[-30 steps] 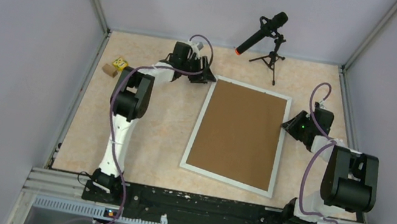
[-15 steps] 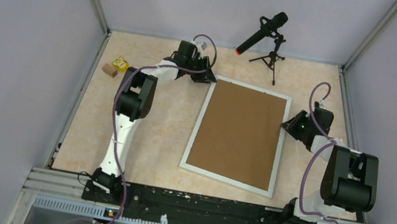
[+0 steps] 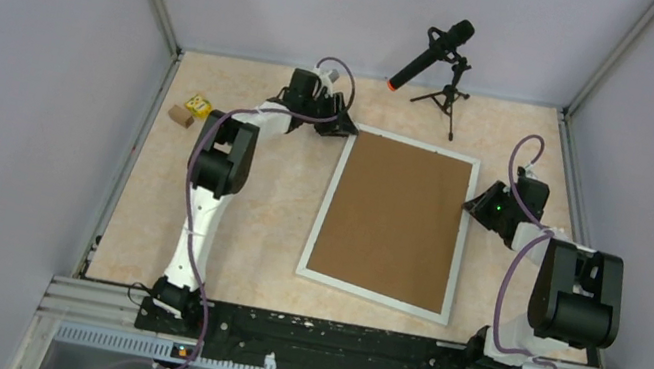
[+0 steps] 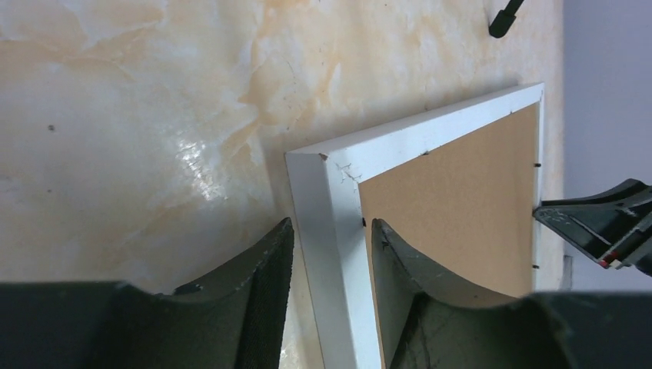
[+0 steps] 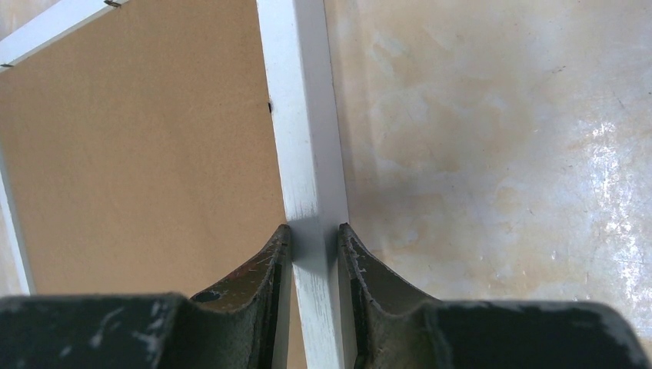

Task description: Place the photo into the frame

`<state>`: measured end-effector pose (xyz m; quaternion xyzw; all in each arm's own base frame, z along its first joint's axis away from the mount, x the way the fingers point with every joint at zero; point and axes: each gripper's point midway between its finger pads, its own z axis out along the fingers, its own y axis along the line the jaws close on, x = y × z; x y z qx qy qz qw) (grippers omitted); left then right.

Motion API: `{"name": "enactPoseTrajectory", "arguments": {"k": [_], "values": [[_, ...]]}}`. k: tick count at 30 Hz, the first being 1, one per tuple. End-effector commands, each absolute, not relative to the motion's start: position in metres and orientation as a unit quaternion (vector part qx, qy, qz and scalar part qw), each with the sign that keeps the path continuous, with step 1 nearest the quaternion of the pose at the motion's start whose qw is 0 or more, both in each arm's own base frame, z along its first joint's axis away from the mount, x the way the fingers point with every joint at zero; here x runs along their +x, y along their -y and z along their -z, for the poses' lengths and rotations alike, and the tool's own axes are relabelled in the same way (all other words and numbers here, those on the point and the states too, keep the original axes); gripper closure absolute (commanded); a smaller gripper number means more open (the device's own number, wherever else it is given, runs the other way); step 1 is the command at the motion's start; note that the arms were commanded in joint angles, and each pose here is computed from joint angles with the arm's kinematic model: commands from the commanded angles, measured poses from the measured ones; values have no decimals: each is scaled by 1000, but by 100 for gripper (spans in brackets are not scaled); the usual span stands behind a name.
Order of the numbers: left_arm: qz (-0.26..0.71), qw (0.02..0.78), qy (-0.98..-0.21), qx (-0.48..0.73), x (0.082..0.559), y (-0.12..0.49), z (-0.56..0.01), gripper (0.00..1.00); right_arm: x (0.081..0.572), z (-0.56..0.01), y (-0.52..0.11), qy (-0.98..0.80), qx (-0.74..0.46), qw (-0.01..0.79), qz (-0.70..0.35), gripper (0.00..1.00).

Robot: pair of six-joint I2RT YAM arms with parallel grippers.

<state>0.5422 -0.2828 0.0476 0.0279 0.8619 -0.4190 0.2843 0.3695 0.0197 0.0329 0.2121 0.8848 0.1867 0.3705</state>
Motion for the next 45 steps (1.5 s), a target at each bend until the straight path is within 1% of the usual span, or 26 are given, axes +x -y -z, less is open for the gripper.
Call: {"name": "enactPoseTrajectory", "arguments": {"k": [1,3,4,6,13,24,35,45], "values": [[422,277,-863,17,539,269,-40,52,363,-17,-26,-901,201,342,-179,98],[412,268,-871,19,537,270,-34,55,363,-17,-27,-901,200,341,-180,98],[411,267,-871,16,538,270,-33,59,364,-17,-27,-901,200,341,-180,98],[411,268,-871,10,537,269,-30,61,363,-17,-28,-901,199,340,-180,98],[385,265,-884,18,539,273,-21,60,363,-16,-28,-903,197,339,-178,98],[351,252,-901,37,531,278,-3,62,363,-16,-29,-905,193,338,-173,98],[294,225,-927,56,524,283,20,62,364,-16,-32,-907,188,337,-169,99],[250,218,-940,77,522,293,35,58,365,-16,-32,-910,183,335,-162,99]]}}
